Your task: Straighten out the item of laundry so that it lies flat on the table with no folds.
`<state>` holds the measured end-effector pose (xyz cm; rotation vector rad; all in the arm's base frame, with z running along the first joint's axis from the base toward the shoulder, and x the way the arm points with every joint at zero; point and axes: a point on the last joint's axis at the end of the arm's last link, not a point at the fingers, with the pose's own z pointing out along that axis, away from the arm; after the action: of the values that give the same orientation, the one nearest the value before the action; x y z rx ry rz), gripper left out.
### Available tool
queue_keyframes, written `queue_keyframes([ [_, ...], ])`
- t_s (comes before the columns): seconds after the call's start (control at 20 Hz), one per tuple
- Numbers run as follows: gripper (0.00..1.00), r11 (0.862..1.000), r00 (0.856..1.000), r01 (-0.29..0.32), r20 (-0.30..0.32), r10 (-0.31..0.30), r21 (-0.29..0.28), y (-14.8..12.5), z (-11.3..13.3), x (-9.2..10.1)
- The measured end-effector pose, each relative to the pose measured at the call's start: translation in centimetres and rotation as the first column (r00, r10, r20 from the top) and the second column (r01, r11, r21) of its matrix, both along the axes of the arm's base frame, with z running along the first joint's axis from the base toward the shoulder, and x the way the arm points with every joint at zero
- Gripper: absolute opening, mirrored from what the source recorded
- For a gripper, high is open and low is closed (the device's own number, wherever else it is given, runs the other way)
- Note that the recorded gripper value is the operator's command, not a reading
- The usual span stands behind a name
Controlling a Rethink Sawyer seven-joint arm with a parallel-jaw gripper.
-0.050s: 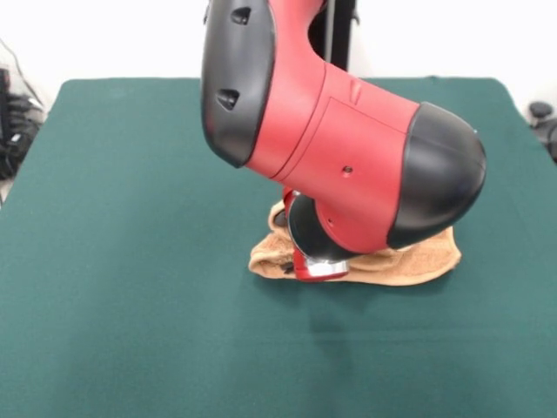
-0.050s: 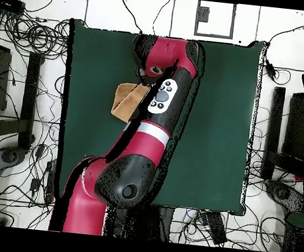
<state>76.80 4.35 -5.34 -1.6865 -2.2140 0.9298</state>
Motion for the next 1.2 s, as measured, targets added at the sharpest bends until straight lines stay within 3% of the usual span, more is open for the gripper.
queue_keyframes([
  [1.2,1.00,0.999,0.999,0.034,0.015,-0.035,0.025,-1.2,0.4,0.6],
])
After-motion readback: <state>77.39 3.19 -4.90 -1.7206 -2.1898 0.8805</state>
